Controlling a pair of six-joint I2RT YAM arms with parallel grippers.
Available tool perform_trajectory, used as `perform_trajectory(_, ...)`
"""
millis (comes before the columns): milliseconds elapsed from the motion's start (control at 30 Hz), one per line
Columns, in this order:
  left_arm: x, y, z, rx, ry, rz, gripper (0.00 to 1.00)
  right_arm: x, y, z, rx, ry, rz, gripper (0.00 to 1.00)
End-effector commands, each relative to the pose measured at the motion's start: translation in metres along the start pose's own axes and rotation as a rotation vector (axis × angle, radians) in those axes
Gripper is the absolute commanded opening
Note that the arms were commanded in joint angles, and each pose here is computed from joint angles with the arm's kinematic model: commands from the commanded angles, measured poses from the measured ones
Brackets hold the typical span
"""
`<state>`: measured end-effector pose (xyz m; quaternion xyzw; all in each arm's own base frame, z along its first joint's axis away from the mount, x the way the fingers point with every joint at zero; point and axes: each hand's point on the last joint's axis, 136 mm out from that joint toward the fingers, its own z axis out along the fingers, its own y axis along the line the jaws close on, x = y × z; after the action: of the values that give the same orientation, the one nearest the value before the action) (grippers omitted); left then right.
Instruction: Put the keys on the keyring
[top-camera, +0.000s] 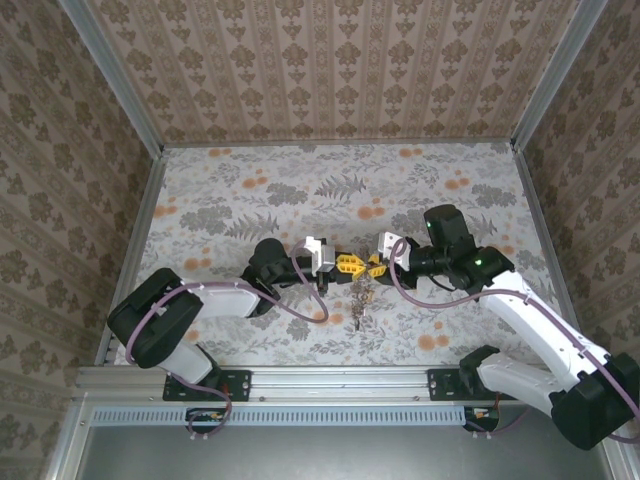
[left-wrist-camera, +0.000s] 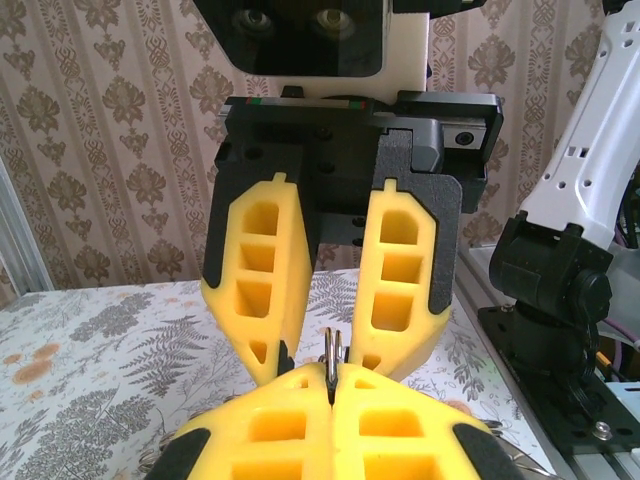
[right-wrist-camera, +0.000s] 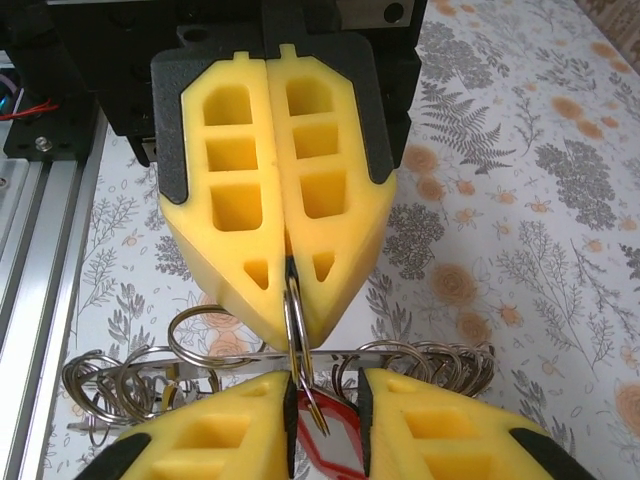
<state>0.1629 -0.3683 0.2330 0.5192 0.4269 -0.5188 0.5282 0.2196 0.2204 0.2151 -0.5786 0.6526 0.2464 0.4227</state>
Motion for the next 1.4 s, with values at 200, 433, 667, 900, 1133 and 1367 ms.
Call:
perform_trajectory(200, -0.023, 0.0, 0.007, 0.026, -0.069, 0.046, 0.0, -0.018, 0.005, -0.004, -0.034, -0.06, -0.05, 0.24)
perform_trajectory(433, -0.019, 0.004, 0.007, 0.011, -0.062, 0.034, 0.0, -0.02, 0.009, -0.005, -0.068, -0.066, -0.044, 0.16)
perform_trajectory(667, -0.015, 0.014, 0.001, -0.05, -0.052, -0.008, 0.15, -0.016, 0.008, -0.007, -0.055, -0.027, -0.04, 0.0)
perform_trajectory(900, 0.002, 0.022, -0.01, -0.115, 0.033, -0.058, 0.37, 0.004, 0.005, -0.01, -0.015, 0.192, -0.042, 0.0)
perform_trajectory(1133, 0.017, 0.015, -0.009, -0.084, 0.112, -0.069, 0.37, 0.013, 0.002, -0.006, -0.001, 0.325, -0.06, 0.0)
perform_trajectory(1367, 0.023, 0.007, -0.001, -0.045, 0.152, -0.068, 0.38, 0.015, 0.002, -0.001, -0.012, 0.385, -0.077, 0.0)
